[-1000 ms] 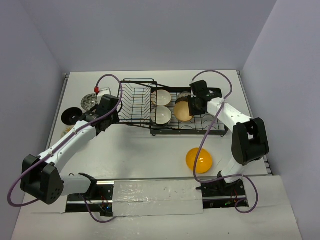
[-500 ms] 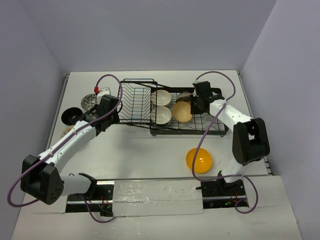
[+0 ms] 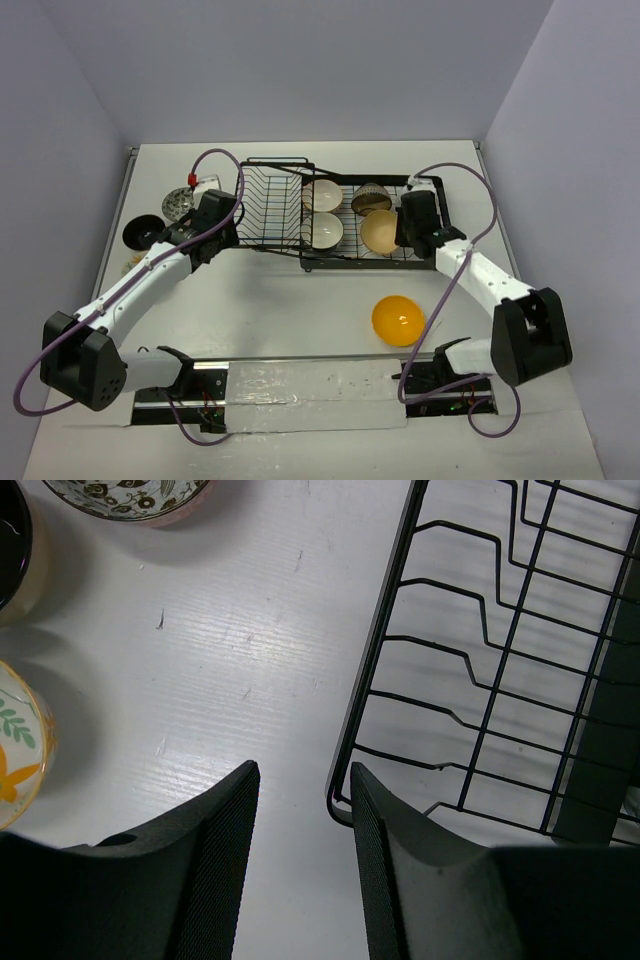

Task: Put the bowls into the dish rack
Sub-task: Pick up the bowl from the dish rack, then insert the bowl into the dish rack.

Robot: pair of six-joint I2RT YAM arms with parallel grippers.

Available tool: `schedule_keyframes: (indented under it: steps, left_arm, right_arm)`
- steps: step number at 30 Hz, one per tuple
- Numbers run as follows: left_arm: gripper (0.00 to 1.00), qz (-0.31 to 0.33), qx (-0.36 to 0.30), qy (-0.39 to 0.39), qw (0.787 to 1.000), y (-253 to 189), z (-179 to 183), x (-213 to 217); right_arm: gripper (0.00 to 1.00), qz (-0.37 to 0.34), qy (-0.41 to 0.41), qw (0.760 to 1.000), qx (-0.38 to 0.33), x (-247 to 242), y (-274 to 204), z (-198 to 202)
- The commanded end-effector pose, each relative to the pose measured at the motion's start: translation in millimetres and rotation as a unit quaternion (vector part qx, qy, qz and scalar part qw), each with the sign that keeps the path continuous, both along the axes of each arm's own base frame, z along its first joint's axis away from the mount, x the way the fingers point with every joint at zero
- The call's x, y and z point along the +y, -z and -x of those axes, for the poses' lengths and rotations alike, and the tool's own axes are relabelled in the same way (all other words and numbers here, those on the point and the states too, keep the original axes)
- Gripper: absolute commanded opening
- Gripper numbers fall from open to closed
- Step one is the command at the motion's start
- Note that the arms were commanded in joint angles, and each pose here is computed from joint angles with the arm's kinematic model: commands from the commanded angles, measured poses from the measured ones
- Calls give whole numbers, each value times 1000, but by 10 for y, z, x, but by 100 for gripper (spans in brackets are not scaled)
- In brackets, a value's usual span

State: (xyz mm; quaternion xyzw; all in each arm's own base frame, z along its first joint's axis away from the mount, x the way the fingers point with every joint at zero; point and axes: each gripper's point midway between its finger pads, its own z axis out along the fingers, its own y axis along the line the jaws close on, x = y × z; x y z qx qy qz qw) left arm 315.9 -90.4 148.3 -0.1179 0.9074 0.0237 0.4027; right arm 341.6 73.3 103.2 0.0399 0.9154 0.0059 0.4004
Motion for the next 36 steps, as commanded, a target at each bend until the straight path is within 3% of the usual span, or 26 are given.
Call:
schedule_keyframes:
  steps: [1,13,28,36]
  left_arm:
    - [47,-3,18,11,1000,43,98,2]
    - [48,-5,28,11,1000,94,91,-5]
    - [48,-4,25,15,1000,77,95,-9]
    - [48,-4,25,16,1000,75,90,-14]
  right_arm:
    - [0,8,61,993,-102,-181,-332,-145]
    - [0,13,84,982,-166,-238,-494,-355]
    - [0,-10,16,974,-225,58,-616,-741]
    - [0,-12,-4,974,-228,105,-615,-759]
